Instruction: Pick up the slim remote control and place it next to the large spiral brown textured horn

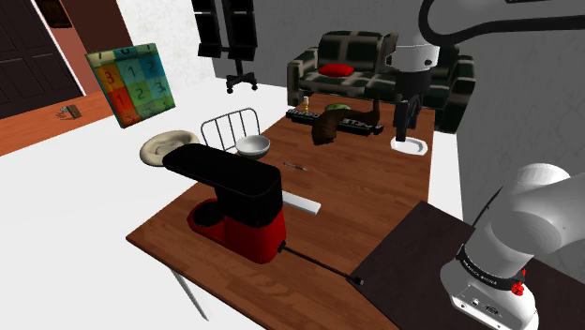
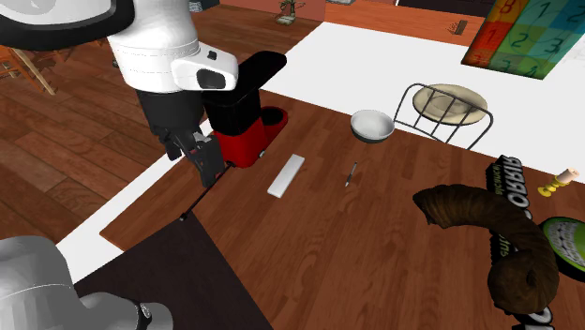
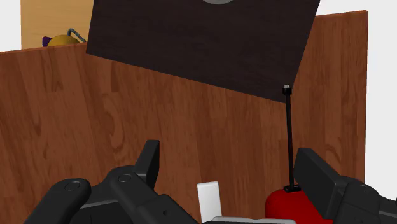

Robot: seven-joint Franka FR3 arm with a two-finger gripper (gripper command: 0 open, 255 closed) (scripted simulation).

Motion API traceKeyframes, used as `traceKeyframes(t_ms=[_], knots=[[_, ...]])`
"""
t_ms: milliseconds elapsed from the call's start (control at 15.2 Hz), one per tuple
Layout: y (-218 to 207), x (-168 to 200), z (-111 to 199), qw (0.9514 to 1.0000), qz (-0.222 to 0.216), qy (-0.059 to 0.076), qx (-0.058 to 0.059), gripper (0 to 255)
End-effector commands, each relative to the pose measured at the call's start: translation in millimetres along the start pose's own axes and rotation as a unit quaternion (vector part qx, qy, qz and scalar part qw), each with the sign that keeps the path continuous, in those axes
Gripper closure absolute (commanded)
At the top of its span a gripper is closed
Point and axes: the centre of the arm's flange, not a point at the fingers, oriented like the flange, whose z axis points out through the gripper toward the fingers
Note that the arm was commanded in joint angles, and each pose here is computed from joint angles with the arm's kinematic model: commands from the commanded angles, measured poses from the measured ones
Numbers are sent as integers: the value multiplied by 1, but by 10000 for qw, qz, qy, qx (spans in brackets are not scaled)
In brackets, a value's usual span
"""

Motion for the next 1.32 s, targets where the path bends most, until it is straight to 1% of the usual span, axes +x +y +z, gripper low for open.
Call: traceKeyframes(t_ms=[0, 1254], knots=[[0, 0, 0, 10000, 0, 0, 0, 0], [-32, 176, 165, 9992, 12, 369, -138, 0]])
